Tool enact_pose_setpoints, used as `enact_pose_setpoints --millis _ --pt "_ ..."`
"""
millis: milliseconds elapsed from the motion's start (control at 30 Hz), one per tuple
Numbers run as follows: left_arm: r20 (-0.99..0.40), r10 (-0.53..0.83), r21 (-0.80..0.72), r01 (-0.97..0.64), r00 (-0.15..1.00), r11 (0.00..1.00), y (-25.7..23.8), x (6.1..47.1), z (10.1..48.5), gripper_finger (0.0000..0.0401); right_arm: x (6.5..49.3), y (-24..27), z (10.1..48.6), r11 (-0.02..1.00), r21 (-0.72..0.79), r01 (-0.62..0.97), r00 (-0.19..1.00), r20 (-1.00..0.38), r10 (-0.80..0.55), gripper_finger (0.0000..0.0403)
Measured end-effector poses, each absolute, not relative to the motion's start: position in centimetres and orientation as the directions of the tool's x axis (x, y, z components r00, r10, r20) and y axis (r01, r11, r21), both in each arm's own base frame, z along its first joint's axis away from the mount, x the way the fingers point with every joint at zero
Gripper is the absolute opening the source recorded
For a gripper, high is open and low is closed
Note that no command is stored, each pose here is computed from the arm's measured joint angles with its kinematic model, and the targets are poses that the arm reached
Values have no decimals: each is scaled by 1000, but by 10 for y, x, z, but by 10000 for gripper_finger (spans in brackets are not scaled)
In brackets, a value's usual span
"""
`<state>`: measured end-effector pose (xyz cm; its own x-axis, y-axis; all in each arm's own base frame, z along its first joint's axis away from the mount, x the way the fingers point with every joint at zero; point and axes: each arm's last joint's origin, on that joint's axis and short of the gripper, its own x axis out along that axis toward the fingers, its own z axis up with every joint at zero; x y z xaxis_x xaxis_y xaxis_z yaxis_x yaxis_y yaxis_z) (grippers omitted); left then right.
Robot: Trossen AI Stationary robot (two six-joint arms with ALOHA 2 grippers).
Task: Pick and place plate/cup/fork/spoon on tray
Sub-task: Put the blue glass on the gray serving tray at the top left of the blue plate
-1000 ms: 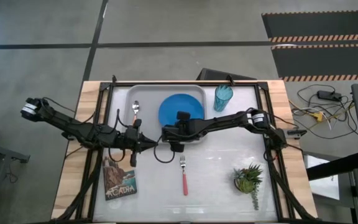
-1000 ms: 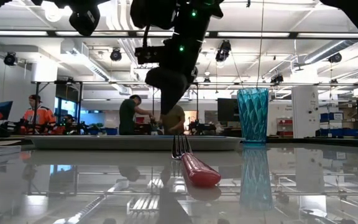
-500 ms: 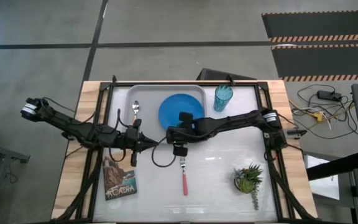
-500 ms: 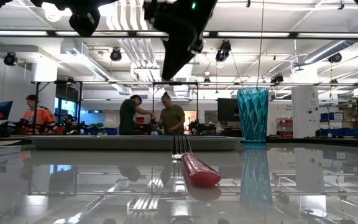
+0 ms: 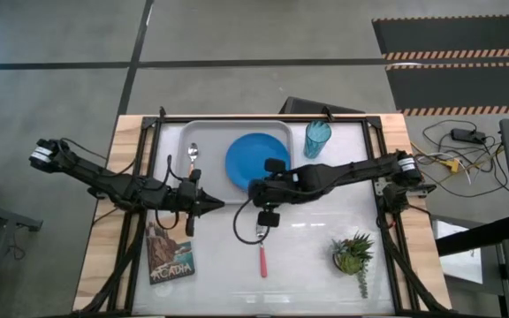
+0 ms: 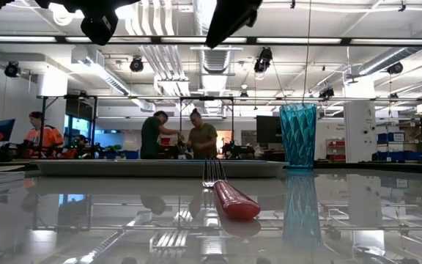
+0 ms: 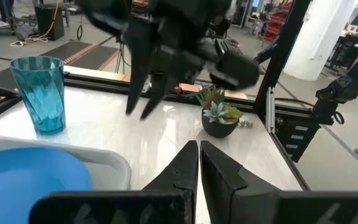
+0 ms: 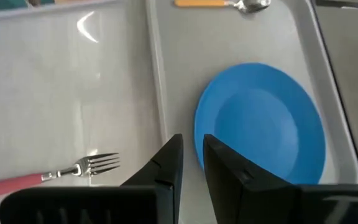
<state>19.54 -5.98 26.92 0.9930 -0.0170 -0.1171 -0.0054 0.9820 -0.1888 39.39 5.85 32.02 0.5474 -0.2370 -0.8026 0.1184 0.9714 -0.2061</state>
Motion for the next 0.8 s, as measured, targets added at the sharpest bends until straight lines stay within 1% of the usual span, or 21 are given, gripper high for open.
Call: enact_pose_setpoints --millis 267,400,633,800 --pt "-117 -18 -189 -5 993 982 -60 195 269 0 370 42 350 969 -196 152 590 -768 -248 43" --pt "-117 -18 -189 -5 993 982 -60 195 269 0 353 26 359 963 -179 203 599 -755 -266 43" --pt "-117 -18 -190 -5 993 982 -60 195 269 0 321 -15 350 919 -149 366 540 -770 -340 43" --pt "-117 -18 -190 -5 993 982 -60 195 269 0 297 -54 338 838 -107 535 477 -780 -405 42"
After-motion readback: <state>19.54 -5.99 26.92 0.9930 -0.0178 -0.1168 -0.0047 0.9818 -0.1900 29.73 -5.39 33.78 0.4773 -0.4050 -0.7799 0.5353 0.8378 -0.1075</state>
